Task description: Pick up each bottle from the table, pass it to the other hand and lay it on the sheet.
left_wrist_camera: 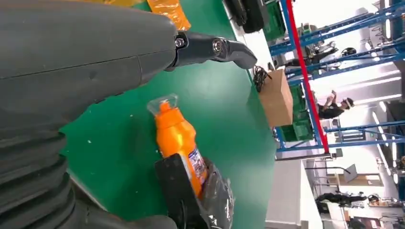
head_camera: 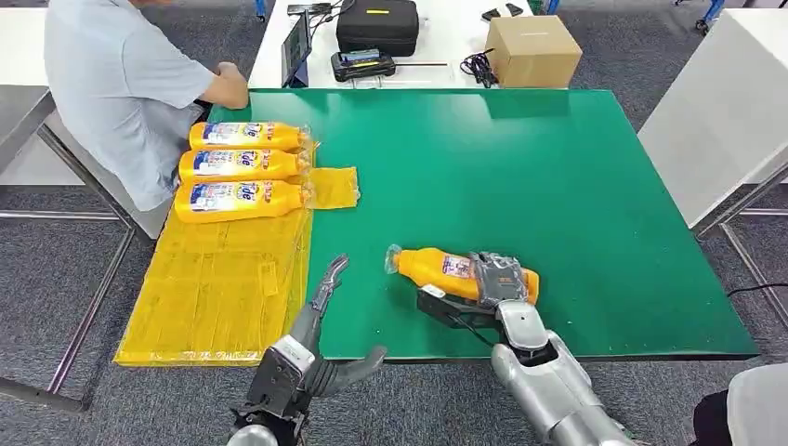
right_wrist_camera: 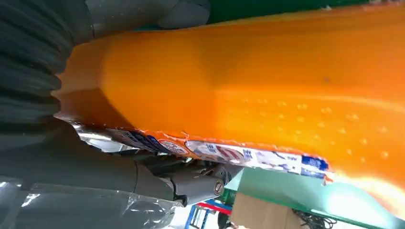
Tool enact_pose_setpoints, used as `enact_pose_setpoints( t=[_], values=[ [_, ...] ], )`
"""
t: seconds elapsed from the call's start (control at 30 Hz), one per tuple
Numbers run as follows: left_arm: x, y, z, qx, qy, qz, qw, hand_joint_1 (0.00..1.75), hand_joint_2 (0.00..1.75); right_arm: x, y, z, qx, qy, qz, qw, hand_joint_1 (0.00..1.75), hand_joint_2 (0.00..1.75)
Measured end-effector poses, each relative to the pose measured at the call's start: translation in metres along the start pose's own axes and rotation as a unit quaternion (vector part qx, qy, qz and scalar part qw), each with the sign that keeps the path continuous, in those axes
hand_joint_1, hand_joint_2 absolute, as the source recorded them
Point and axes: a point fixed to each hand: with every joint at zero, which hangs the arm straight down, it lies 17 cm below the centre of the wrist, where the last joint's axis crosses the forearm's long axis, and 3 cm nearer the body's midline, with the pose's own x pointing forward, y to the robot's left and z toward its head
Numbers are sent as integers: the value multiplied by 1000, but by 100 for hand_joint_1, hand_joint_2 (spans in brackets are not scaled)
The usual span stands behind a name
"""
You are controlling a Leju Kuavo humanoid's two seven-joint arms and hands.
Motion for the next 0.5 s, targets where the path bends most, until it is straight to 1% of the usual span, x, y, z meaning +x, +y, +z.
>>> enact_pose_setpoints(
  t=[0.07, 0.2, 0.3, 0.43, 0.47, 0.5],
  values=[
    [0, -1, 0, -2, 1, 0, 1000, 0, 175, 1, -1, 0, -2, -4, -13, 1000, 175, 175],
    [2, -4, 0, -13, -5, 8, 1000, 0, 175, 16, -5, 2, -3, -60, -101, 993, 175, 175],
    [4, -3, -3, -10, -11, 21, 1000, 0, 175, 26, -17, 5, -17, -101, -168, 981, 175, 175],
    [1, 3, -10, 13, -6, 61, 998, 0, 175, 51, -28, 20, -32, -162, -250, 954, 175, 175],
    [-5, 8, -12, 28, 10, 103, 994, 0, 175, 65, -38, 27, -40, -192, -287, 937, 175, 175],
    [-11, 10, -14, 37, 22, 134, 990, 0, 175, 76, -43, 33, -44, -211, -312, 925, 175, 175]
  ],
)
